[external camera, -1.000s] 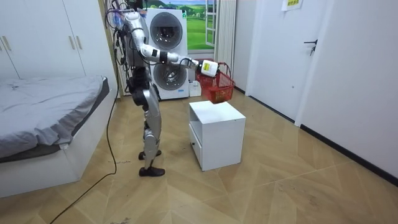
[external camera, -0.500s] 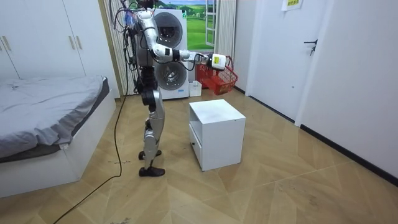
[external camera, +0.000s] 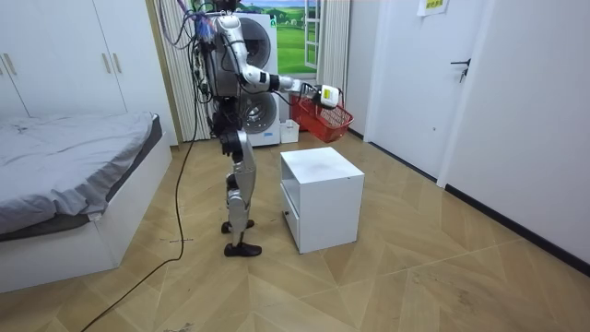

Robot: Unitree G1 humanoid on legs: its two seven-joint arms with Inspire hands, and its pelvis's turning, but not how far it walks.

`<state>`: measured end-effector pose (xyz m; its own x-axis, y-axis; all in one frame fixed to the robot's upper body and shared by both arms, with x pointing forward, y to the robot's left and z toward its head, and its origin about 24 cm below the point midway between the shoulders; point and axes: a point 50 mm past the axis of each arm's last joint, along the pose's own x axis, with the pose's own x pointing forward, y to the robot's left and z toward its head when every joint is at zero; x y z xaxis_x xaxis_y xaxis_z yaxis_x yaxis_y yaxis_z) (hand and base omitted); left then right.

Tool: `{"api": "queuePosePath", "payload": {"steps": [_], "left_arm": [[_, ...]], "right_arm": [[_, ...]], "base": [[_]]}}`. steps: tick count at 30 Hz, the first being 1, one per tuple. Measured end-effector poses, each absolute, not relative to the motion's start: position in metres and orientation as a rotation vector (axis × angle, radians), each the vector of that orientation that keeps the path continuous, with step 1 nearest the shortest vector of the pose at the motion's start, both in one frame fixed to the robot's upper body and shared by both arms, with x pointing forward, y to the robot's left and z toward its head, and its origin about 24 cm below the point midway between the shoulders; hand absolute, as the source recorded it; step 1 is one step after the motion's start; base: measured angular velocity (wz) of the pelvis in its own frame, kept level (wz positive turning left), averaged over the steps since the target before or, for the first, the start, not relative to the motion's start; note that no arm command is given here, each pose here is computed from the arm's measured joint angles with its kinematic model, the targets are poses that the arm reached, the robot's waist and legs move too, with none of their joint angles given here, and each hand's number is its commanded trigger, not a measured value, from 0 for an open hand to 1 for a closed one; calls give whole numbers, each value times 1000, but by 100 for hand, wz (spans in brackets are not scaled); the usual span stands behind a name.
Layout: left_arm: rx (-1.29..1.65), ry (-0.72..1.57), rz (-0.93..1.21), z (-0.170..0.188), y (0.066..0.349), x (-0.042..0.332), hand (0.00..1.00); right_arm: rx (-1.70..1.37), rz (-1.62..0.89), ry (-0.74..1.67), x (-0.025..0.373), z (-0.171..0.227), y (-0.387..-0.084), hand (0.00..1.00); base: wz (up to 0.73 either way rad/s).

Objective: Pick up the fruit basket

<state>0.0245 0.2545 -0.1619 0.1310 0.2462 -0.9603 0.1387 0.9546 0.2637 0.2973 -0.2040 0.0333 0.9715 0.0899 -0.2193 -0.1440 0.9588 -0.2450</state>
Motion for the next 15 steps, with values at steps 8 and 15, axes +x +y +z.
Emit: {"api": "queuePosePath", "payload": {"steps": [8, 15], "left_arm": [[331, 1460, 24, -164, 248, 26, 0], [334, 1455, -18, -163, 250, 29, 0]], "right_arm": [[-308, 135, 283, 294, 15, -200, 100], [-306, 144, 390, 288, -10, -198, 100]], "base": [[2], [2]]}}
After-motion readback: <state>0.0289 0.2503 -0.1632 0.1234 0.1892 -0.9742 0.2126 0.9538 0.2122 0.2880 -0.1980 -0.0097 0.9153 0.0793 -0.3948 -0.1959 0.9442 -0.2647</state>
